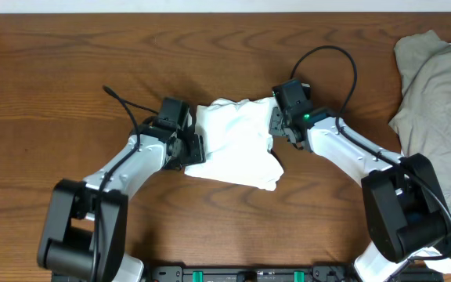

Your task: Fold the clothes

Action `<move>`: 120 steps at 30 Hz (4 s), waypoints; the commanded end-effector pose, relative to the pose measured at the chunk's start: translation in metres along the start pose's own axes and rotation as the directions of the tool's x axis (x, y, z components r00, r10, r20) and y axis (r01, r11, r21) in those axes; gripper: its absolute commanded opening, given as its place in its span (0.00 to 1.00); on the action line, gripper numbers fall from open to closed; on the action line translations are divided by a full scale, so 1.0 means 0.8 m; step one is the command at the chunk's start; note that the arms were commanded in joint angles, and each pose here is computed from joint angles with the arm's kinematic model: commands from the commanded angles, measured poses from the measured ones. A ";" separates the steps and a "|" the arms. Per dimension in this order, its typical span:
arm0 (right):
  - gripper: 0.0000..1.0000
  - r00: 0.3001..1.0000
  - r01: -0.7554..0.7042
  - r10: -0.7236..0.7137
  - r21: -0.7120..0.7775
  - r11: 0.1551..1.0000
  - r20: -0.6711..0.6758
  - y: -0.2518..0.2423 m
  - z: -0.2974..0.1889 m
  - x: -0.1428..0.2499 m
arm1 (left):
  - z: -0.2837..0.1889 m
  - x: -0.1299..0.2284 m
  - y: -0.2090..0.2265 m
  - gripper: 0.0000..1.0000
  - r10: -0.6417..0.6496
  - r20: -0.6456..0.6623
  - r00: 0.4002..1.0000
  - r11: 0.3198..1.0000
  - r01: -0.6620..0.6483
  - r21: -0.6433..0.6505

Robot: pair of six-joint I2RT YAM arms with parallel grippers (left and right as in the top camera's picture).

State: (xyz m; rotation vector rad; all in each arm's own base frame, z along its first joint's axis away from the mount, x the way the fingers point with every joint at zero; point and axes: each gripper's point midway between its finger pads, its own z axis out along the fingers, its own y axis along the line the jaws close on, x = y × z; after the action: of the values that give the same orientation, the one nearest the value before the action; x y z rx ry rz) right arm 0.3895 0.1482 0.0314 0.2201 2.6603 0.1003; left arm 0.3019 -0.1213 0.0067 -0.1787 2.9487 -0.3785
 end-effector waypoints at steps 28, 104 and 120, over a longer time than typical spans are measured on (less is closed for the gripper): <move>0.54 0.897 0.276 -0.382 -0.393 0.877 -0.221 0.058 -0.109 0.096 | -0.121 -0.113 -0.043 0.62 0.056 0.416 0.908 0.978 -0.134 0.161; 0.75 0.822 0.399 -0.510 -0.383 0.834 -0.254 0.106 -0.084 0.161 | -0.117 0.019 0.046 0.25 -0.100 -0.210 0.973 0.959 0.038 -0.281; 0.74 0.818 0.377 -0.451 -0.260 0.889 -0.356 0.084 -0.036 0.183 | -0.055 -0.087 0.006 0.59 0.191 0.011 0.982 0.981 -0.190 -0.051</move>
State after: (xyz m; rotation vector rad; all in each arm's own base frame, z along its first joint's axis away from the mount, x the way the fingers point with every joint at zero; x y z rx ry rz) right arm 0.2525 0.2466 0.0085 -0.5313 3.0153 0.3695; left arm 0.3672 -0.0874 0.0775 -0.0467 2.8687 -0.1888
